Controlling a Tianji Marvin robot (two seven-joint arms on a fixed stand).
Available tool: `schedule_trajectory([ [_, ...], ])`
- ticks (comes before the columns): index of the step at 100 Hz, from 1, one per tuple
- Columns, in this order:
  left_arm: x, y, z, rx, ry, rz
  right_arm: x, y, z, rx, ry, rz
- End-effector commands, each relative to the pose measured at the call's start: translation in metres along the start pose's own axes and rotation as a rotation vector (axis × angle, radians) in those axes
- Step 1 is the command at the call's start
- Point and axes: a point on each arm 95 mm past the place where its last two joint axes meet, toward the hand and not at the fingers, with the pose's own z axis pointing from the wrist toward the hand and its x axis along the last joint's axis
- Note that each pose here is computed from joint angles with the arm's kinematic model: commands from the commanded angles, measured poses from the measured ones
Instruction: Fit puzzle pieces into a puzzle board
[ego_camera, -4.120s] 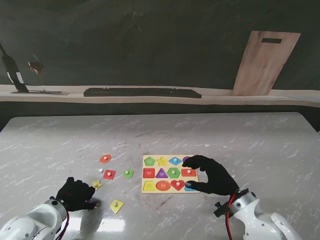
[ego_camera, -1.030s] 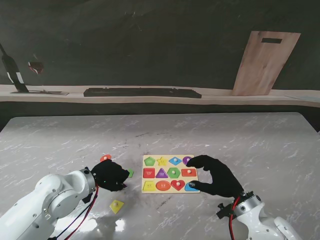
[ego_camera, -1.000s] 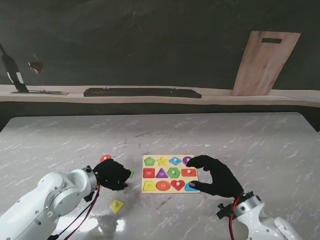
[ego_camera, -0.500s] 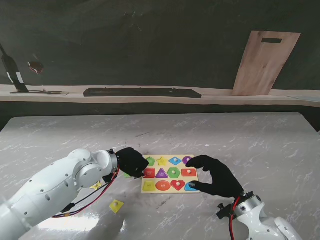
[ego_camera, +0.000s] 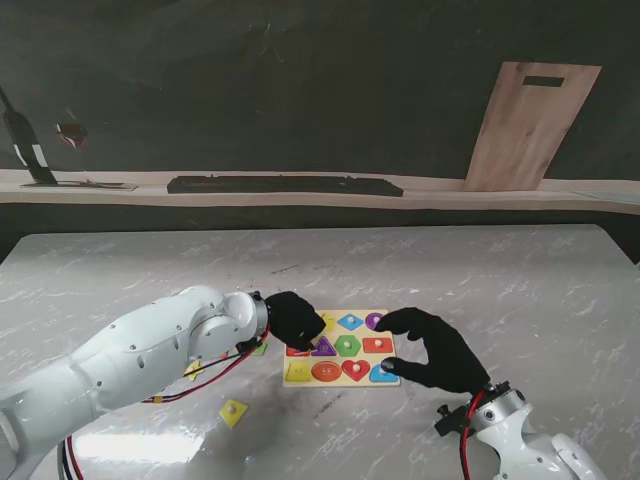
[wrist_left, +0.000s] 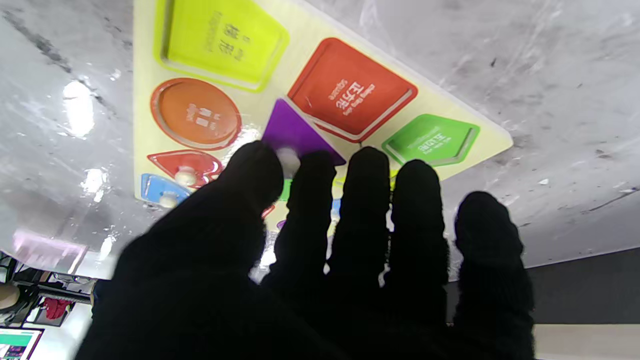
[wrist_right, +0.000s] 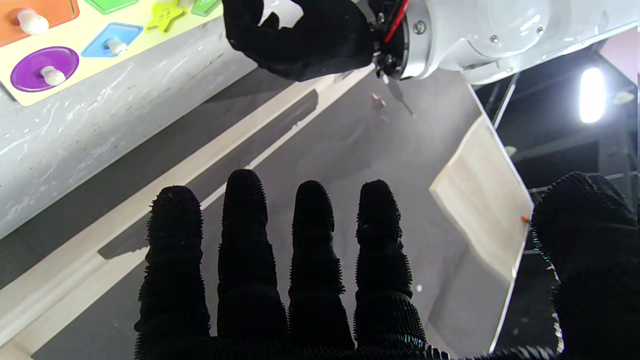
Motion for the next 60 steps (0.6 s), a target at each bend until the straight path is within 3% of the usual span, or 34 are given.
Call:
schedule_trajectory([
  [1, 0.004, -0.011, 0.006, 0.016, 0.003, 0.003, 0.003, -0.002, -0.001, -0.003, 0.002, 0.01],
  [60, 0.009, -0.018, 0.032, 0.021, 0.03, 0.054, 0.005, 0.001, -0.002, -0.018, -0.003, 0.033],
])
